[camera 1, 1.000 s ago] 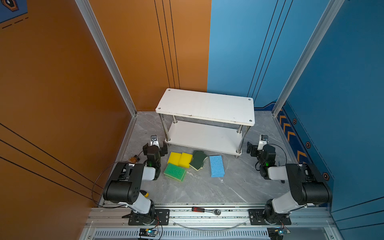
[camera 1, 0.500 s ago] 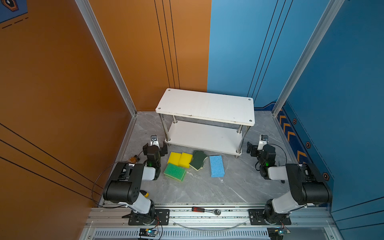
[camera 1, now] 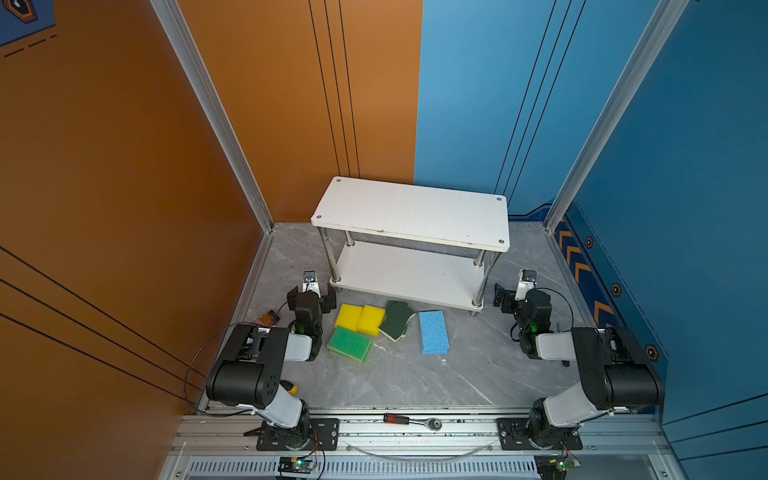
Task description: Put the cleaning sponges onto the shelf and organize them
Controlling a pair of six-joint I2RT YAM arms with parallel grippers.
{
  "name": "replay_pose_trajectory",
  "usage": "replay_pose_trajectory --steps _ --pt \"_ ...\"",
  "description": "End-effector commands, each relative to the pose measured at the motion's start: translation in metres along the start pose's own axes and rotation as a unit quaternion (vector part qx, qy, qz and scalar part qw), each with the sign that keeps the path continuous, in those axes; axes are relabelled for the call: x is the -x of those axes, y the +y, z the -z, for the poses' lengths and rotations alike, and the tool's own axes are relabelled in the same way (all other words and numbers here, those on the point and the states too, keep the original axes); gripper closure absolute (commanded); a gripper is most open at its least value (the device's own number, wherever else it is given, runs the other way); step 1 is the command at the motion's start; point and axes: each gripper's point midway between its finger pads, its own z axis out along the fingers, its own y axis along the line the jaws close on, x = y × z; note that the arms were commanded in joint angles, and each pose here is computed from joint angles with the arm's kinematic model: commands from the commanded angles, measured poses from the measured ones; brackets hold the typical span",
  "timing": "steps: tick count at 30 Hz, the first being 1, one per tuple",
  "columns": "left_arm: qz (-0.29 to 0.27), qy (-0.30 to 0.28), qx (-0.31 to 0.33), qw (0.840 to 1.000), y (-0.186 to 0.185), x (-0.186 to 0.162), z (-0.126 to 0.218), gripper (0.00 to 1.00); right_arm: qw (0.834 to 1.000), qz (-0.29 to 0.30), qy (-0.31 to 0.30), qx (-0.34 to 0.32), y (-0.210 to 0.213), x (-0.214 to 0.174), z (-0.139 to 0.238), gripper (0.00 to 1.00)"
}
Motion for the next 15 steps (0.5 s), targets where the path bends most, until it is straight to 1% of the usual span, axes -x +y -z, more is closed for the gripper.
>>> replay_pose_trajectory --steps 1,15 --pt "-0.010 0.001 0.001 1.000 -0.0006 -0.0047 0.0018 0.02 1.000 -0.001 -0.004 -0.008 -0.0006 0.0033 -0.0017 0.00" --pt "-0.007 0.001 0.002 1.000 0.0011 -0.0038 -0.0001 0.02 1.000 -0.004 -0.003 -0.003 -0.0005 0.0031 -0.0022 0.00"
